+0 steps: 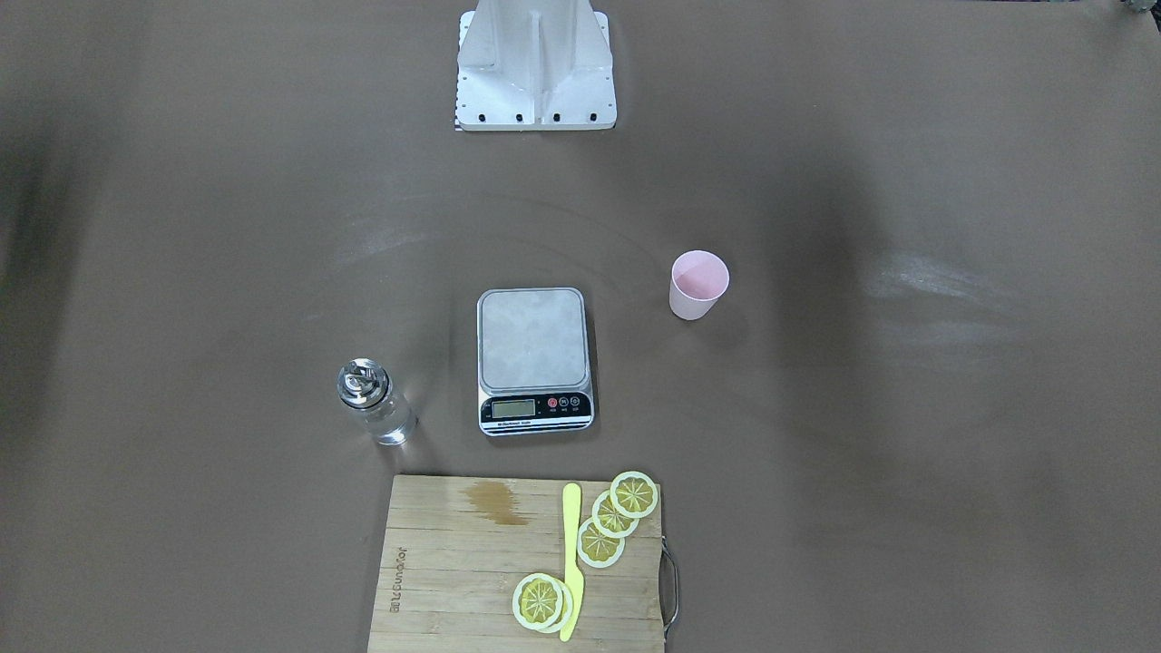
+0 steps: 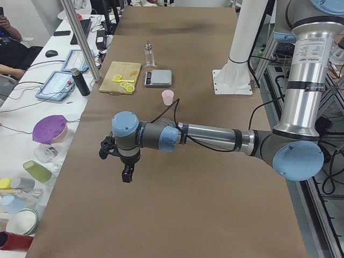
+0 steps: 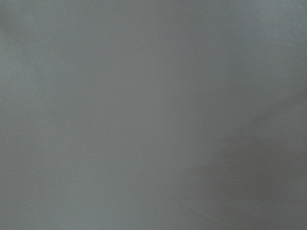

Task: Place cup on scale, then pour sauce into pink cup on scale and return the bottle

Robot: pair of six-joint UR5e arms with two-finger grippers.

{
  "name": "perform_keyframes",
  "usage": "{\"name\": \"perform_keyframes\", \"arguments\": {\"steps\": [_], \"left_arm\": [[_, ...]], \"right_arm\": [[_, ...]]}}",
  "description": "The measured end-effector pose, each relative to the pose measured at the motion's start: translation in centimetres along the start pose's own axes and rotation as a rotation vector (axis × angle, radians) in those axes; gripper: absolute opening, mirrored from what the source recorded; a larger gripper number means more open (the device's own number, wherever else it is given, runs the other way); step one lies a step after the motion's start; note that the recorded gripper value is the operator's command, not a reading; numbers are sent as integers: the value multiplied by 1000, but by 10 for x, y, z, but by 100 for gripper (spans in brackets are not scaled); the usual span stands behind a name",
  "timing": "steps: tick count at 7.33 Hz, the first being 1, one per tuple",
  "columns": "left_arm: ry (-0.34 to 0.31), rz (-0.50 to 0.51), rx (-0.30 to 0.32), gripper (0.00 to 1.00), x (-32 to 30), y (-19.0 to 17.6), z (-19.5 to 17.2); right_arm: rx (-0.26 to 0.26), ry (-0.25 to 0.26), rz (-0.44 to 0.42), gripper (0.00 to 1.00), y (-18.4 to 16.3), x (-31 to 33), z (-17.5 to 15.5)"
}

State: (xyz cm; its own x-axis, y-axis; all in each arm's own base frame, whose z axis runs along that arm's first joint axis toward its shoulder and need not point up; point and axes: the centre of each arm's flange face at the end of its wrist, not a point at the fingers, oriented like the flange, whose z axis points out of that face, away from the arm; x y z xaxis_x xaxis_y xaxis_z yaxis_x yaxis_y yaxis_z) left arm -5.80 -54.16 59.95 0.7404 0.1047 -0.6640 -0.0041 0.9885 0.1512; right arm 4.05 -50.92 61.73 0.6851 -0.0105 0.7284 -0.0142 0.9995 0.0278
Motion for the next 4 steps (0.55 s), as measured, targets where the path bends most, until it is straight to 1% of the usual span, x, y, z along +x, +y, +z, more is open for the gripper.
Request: {"name": "perform_keyframes", "arguments": {"steps": [4], "left_arm": [[-7,6,12,98,4,3,-5]], "right_arm": [[2,-7,-1,100,1,0,0]]}}
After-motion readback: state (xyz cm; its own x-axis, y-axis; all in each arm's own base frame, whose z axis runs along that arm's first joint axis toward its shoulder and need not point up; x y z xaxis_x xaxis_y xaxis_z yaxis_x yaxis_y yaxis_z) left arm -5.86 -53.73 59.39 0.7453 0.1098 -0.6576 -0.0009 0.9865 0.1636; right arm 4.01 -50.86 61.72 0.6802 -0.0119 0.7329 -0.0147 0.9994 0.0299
